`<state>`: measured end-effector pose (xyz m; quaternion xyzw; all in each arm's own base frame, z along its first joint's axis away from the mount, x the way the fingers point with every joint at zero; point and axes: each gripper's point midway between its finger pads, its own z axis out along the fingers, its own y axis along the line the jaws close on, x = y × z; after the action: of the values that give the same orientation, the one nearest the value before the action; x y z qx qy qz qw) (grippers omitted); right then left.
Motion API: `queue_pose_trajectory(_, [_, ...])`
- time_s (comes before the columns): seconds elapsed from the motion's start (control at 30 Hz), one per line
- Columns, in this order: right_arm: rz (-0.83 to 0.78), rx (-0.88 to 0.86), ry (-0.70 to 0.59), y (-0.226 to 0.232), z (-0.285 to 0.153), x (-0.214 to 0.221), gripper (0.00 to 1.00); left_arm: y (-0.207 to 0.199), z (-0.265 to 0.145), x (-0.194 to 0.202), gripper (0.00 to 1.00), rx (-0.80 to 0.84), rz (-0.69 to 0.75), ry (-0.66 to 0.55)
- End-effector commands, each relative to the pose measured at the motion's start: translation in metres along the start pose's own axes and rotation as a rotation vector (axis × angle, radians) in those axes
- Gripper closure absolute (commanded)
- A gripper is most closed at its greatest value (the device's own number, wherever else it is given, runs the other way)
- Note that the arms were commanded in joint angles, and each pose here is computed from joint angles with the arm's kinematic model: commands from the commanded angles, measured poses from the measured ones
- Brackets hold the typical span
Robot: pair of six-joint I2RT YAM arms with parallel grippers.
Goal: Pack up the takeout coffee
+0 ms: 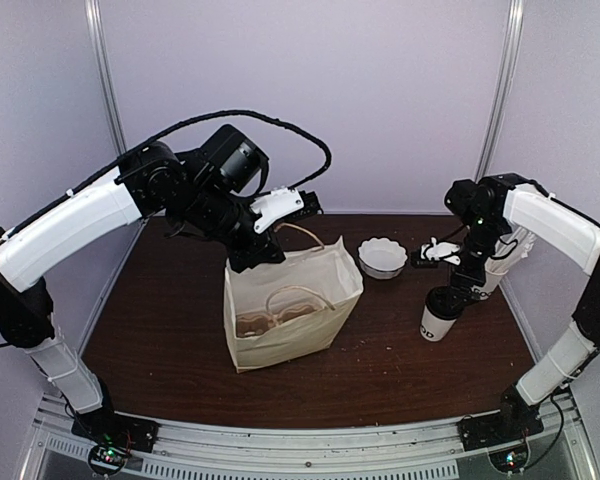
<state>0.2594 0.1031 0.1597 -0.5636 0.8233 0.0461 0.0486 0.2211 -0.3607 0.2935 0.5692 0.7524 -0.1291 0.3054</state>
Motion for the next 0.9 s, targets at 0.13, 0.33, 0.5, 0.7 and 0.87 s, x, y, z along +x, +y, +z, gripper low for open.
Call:
queue_pose_trajectory(0.13, [0.005, -0.007, 0.057, -0.008, 0.019, 0.006, 0.04, -0.002, 0.001, -0.005, 1.00, 0.014, 0.010, -0.021])
queue_pose_trajectory(0.33, [0.003, 0.010, 0.067, -0.015, 0.023, 0.005, 0.03, -0.003, 0.001, -0.003, 1.00, 0.016, 0.008, -0.018])
queue_pose_trajectory(0.5, [0.003, -0.021, 0.089, -0.012, 0.031, 0.008, 0.02, -0.003, 0.004, -0.002, 1.00, 0.020, 0.010, -0.011])
queue_pose_trajectory(0.7, [0.007, -0.012, 0.037, -0.006, 0.012, 0.001, 0.01, -0.004, 0.003, -0.002, 1.00, 0.025, 0.011, -0.013])
queue_pose_trajectory(0.87, [0.003, 0.004, 0.015, -0.001, -0.008, 0.000, 0.01, -0.004, 0.006, -0.002, 1.00, 0.028, 0.011, -0.010])
